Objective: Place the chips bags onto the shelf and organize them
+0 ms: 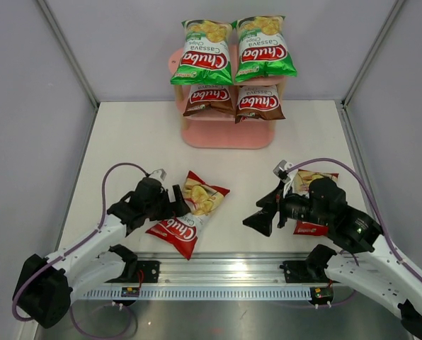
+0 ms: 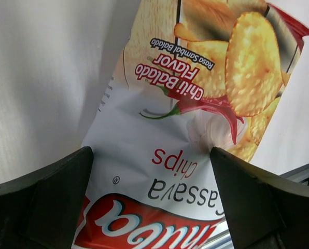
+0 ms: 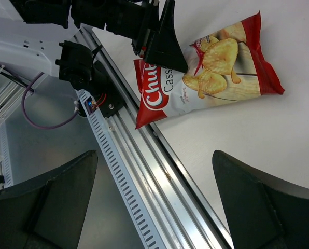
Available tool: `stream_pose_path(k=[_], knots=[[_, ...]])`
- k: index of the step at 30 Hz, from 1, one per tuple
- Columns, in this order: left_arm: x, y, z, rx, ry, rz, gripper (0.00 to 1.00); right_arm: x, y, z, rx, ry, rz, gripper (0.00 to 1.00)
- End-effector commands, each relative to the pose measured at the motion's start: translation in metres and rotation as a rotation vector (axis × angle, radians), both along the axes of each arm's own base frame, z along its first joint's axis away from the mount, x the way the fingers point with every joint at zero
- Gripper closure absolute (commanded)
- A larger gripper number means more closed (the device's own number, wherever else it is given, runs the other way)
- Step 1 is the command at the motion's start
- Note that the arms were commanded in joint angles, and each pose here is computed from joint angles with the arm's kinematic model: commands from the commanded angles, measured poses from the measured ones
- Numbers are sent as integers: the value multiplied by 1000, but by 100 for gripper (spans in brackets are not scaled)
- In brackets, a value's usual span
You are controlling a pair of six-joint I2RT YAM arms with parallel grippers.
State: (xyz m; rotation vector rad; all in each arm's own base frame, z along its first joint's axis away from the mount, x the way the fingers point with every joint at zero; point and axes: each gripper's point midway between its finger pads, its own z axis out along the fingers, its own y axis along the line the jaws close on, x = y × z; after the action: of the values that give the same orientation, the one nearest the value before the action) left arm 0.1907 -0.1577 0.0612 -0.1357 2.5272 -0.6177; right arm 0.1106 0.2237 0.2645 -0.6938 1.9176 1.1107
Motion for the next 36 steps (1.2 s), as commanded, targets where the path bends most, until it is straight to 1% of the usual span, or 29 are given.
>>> stream_pose_path(k=[1,2,3,4,5,6,8,9,10,12,13,14,16,17,18,19,20,21,23,26,27,29,30,31,32,33,34,35,36], knots=[[-13,-19,-2,-99,14,-28,1,8,8,7,31,-28,0,1],[-22,-21,-11,-109,33,-38,1,11,10,3,36,-10,-13,1],[-21,-25,-10,-133,18,-33,1,12,11,2,43,-6,-21,0],[-21,-27,-8,-164,12,8,1,16,13,4,57,-11,-32,1],[-30,-27,-18,-167,29,11,1,18,15,-1,56,9,-41,0],[-28,-32,-15,-208,25,45,1,20,15,-2,59,16,-51,0],[-31,-35,-15,-229,3,64,1,30,17,-11,44,47,-107,1],[-34,-35,-18,-240,15,93,1,36,16,-14,35,56,-135,1],[-30,-33,-18,-233,-7,125,2,46,14,-21,14,68,-194,1],[-36,-38,-19,-242,-1,136,4,57,11,-29,0,105,-273,1],[-34,-39,-17,-244,-16,146,9,69,5,-35,-21,111,-353,0],[-39,-45,-17,-249,-15,122,12,73,2,-40,-20,134,-397,1],[-36,-50,-10,-252,-37,134,17,82,-5,-44,-22,135,-472,1],[-40,-56,-8,-247,-44,112,27,83,-6,-48,-18,147,-488,0],[-41,-55,-13,-216,-35,113,32,83,-6,-49,-18,150,-493,1],[-36,-57,-6,-211,-61,126,40,84,-7,-48,-4,148,-499,0],[-39,-57,-7,-188,-60,116,52,83,-8,-50,-5,150,-501,0],[-38,-58,-7,-174,-61,118,59,83,-9,-50,-6,151,-506,1],[-34,-61,-1,-163,-85,127,72,81,-11,-51,-7,152,-510,0],[-28,-61,7,-165,-112,160,84,78,-11,-58,-14,173,-505,0],[-25,-60,13,-182,-126,185,91,78,-11,-59,-11,181,-508,0],[-23,-60,21,-210,-147,207,93,75,-11,-68,1,211,-517,0],[-21,-58,25,-226,-162,235,100,74,-11,-70,13,222,-520,1],[-18,-57,34,-260,-180,257,100,73,-9,-66,58,235,-519,1],[-19,-54,36,-267,-186,272,100,71,-10,-76,61,257,-528,0],[-15,-50,40,-284,-201,311,100,70,-7,-70,113,262,-521,1],[-14,-47,48,-317,-217,338,100,66,-4,-80,142,312,-518,1],[-13,-44,50,-333,-219,367,100,65,0,-81,178,331,-506,0],[-9,-37,51,-344,-241,407,100,57,9,-79,215,363,-450,1]])
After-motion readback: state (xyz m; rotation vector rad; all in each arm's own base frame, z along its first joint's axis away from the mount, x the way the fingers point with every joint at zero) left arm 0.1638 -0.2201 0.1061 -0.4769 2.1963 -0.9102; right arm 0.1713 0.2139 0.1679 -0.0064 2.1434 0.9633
